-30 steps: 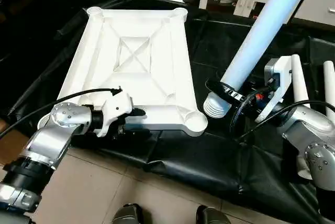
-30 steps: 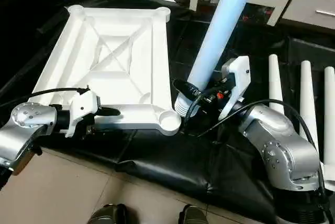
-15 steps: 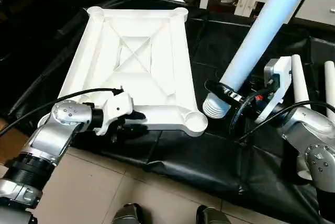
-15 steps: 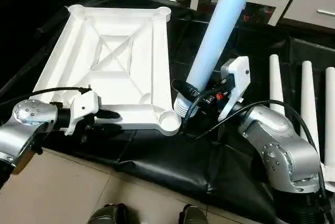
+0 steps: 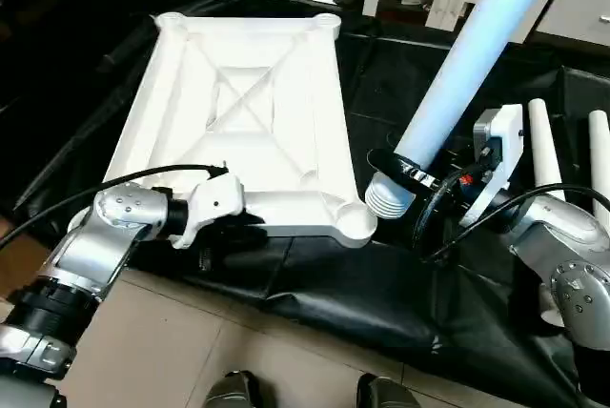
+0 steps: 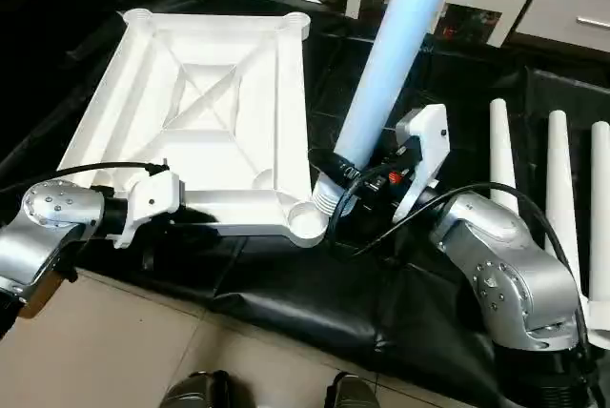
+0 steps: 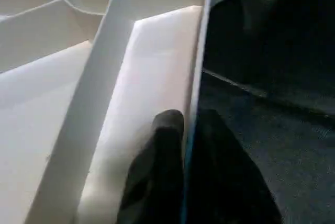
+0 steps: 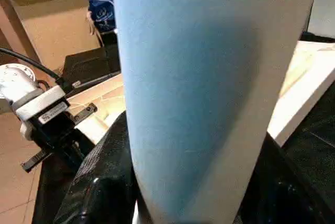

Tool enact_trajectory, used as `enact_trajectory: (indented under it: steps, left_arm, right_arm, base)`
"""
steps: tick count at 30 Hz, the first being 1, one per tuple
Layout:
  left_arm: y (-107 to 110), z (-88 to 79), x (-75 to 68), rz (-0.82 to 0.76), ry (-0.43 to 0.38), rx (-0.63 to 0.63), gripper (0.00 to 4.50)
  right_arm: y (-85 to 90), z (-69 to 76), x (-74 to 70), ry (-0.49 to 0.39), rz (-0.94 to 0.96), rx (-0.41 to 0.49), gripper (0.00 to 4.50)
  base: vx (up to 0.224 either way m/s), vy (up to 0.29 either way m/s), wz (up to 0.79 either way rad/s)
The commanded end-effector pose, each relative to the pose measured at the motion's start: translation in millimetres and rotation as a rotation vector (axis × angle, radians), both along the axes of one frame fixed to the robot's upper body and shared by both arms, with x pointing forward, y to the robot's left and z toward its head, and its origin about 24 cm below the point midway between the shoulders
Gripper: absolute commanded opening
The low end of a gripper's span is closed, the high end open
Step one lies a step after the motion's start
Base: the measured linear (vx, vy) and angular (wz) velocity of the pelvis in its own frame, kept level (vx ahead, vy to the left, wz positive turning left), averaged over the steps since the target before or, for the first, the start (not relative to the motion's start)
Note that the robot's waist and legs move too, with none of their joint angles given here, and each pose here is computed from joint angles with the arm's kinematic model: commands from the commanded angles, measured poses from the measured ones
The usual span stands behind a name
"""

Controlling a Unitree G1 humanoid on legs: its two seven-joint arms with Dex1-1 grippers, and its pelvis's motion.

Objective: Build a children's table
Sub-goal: Insert table leg to table base

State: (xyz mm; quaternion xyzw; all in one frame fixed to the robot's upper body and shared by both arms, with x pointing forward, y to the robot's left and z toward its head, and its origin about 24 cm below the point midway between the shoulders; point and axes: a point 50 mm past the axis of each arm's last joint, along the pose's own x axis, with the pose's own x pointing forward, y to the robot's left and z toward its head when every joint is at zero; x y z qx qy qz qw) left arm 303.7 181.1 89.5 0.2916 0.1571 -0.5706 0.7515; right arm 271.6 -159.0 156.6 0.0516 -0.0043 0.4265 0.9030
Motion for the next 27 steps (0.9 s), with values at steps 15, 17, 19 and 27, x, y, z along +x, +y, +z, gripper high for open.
enact_trajectory:
  steps: [15,17,19,27]
  left_arm:
    - [-42,-19.4,-17.3,-0.074,0.014,-0.103,0.00]
    - [-42,-20.1,-18.0,-0.075,0.014,-0.098,0.00]
    - [-42,-20.1,-18.3,-0.074,0.014,-0.093,0.00]
    - [-46,-19.3,-19.0,-0.071,0.010,-0.099,0.00]
  right_arm:
    - [-13.0,-8.5,11.3,0.119,-0.113,0.121,1.91]
    - [-13.9,-9.8,13.0,0.149,-0.093,0.105,1.91]
    - [-14.4,-10.7,15.1,0.159,-0.079,0.066,1.91]
    - [-10.6,-6.1,22.3,0.217,-0.043,0.048,1.91]
  base:
    - [0.000,0.000,0.00]
    - [0.000,0.000,0.00]
    - [0.000,0.000,0.00]
    - [0.000,0.000,0.00]
